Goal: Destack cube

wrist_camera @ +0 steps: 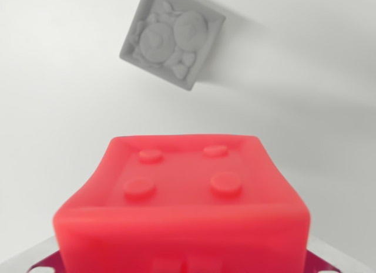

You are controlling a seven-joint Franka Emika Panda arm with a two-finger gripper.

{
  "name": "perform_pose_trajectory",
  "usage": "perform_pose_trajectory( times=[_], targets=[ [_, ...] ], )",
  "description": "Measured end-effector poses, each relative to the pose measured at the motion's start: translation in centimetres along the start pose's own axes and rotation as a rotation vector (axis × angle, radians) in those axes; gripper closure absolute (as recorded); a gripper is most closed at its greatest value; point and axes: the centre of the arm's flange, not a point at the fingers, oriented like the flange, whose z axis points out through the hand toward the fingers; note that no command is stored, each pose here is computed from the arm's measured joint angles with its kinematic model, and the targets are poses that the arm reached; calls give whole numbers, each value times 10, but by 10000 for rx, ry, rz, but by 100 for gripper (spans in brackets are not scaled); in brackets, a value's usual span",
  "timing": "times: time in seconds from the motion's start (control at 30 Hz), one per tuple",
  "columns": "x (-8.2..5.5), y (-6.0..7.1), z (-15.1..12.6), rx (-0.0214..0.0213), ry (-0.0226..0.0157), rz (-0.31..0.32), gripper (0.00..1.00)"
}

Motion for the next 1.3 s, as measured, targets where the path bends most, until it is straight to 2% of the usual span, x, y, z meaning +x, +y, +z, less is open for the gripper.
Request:
perform_pose_trajectory(
  times=[1.3],
  targets=[
    [-29,49,22,2,-13,-3790,100]
  ],
)
